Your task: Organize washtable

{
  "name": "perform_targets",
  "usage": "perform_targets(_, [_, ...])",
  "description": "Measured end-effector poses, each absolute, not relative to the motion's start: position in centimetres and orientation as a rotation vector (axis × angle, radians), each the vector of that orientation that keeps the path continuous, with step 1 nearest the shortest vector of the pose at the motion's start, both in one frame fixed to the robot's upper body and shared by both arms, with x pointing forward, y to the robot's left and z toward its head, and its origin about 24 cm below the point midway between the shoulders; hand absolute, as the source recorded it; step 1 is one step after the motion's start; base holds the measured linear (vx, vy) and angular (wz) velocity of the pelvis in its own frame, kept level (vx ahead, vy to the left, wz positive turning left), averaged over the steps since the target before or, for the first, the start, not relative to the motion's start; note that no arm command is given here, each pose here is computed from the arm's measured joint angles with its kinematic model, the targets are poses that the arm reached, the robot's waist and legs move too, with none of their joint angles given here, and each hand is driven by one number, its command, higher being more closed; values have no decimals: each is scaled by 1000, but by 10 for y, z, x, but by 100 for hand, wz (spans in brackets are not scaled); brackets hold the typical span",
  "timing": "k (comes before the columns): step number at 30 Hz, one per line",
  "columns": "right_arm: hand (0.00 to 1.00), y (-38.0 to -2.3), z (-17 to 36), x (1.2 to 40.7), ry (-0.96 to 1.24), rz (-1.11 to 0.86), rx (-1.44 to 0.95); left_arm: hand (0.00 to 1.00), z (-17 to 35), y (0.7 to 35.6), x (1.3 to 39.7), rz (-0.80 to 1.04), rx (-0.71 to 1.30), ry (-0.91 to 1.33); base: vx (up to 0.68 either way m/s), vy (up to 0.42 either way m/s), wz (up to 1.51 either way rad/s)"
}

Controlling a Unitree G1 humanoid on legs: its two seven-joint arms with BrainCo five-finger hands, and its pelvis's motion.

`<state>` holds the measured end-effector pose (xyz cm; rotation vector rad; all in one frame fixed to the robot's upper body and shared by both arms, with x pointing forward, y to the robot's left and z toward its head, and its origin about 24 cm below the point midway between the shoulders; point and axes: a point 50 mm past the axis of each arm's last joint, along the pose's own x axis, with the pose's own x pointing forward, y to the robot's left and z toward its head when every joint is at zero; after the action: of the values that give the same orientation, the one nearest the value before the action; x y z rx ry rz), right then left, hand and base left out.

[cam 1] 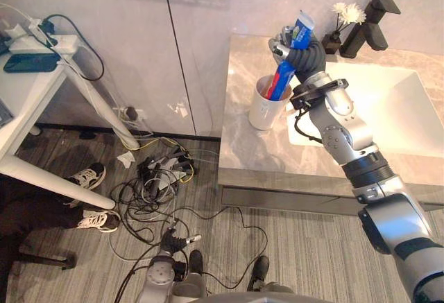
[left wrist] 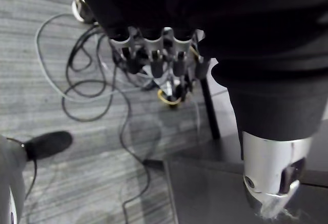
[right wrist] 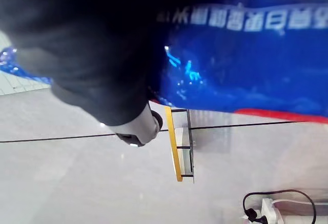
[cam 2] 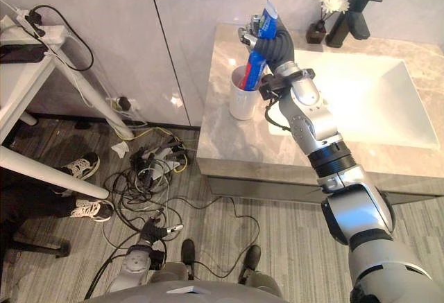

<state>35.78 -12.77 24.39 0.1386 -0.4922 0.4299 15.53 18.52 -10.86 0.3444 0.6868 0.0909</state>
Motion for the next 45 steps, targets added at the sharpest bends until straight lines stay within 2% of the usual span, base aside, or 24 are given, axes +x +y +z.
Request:
perform_targets(19, [100,-128,205,351,-396,435,151,0,-109,185,154,89,346,691,1,0,0])
perform_targets(30, [100,-124,204,350,-403,441,155,0,-111,185,152,90,349,701,0,0,0])
perform_targets(31, [0,-124,203,349,-405,441,157,0,-112,185,152,90,349,706,0,0,0])
perform_targets(45, [0,-111,194,341,-400,491,185,0,-115,182,149,74,361,721,0,0,0])
